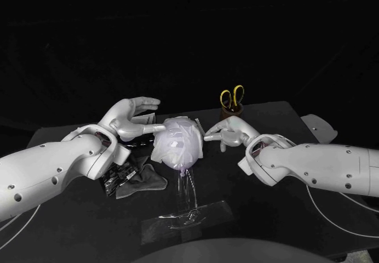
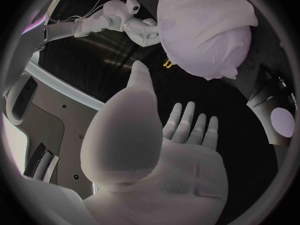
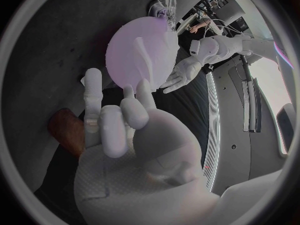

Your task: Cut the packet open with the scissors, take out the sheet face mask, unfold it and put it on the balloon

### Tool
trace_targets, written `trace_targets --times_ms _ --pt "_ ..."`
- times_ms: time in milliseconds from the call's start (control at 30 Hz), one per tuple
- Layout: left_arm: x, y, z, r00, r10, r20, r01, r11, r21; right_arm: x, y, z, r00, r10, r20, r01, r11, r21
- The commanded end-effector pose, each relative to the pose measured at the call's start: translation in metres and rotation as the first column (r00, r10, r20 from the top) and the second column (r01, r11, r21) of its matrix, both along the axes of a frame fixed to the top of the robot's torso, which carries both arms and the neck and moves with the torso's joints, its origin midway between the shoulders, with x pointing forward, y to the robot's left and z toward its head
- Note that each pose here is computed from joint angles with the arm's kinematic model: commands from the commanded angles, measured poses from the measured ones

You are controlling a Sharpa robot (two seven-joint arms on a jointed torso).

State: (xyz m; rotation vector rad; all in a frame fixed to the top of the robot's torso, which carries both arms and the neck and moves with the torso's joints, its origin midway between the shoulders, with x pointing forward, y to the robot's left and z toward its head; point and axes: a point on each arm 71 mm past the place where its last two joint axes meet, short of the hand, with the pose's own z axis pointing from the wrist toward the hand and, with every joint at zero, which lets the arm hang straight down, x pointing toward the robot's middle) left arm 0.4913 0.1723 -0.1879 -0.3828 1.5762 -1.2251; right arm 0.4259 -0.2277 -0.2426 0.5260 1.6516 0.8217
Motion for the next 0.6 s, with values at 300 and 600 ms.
trace_targets --times_ms 300,600 --pt "-0.0014 -0.043 0.0022 0.975 -0.174 0.140 0.141 0.966 0.218 -0.001 0.001 0.002 0.999 0.013 0.036 -0.011 0.999 -0.040" --pt "0.0000 -0.064 0.0006 0.967 -0.225 0.118 0.182 0.938 0.296 -0.002 0.002 0.002 0.999 0.020 0.036 -0.019 0.999 -0.039"
